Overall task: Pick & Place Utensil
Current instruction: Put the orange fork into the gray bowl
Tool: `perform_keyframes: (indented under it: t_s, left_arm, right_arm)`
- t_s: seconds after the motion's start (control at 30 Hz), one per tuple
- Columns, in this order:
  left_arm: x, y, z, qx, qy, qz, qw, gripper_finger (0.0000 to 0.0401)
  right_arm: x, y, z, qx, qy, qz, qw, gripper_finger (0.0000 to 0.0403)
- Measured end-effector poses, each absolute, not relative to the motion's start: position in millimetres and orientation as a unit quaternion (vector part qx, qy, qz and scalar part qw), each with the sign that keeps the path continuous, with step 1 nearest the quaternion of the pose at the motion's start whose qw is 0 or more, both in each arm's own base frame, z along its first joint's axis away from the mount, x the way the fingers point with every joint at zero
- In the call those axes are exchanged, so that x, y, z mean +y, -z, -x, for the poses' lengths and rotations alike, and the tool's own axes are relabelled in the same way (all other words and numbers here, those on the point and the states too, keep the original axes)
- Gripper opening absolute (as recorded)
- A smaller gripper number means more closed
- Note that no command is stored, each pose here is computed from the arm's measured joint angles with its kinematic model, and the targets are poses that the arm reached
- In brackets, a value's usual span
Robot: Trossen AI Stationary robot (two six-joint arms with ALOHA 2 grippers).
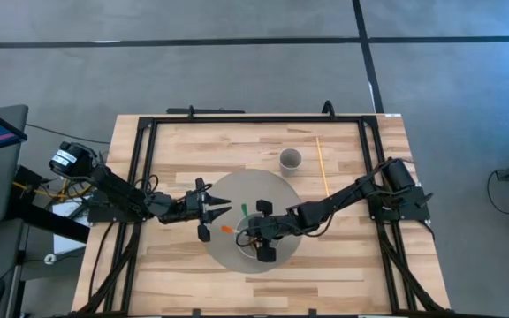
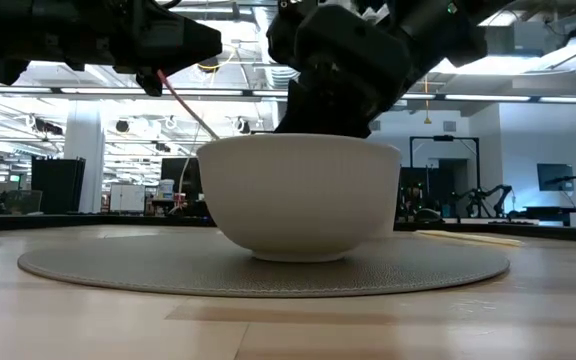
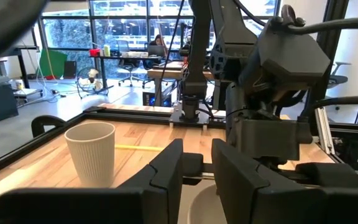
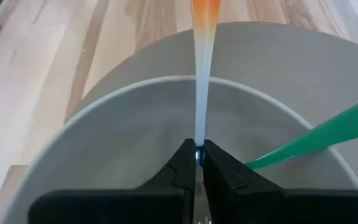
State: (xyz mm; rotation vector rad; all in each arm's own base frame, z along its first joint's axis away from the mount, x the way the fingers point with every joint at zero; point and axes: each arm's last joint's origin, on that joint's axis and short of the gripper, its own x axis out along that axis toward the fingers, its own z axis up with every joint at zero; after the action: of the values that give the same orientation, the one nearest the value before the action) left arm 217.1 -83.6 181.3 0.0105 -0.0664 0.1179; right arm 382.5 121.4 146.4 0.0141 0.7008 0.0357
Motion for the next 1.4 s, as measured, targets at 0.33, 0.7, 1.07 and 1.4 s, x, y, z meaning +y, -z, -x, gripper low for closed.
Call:
perform_keyframes:
  t_s: [0.33,0.7,1.07,1.4]
  left_arm:
    - [-83.5,-181.2,-217.0,-0.033,-0.059,-0.005,0.998,0.0086]
    - [-83.5,-181.2,-217.0,-0.033,-0.059,-0.005,0.998,0.0086]
    - [-83.5,-181.2,-217.0,-0.033,-0.059,-0.005,0.998,0.0086]
    - [-83.5,-181.2,-217.0,-0.033,-0.059,-0.005,0.998,0.0086]
  right_arm:
    - [122.0,-148.1,-383.9,0.333,-0.019,-0.010,0.943,0.0041]
    - [122.0,-147.9,-383.7,0.334,-0.019,-0.010,0.942,0.0056]
    - [129.9,-144.5,-377.7,0.357,-0.022,-0.012,0.934,0.0056]
    - [140.1,-143.1,-372.4,0.367,-0.033,-0.002,0.930,0.0056]
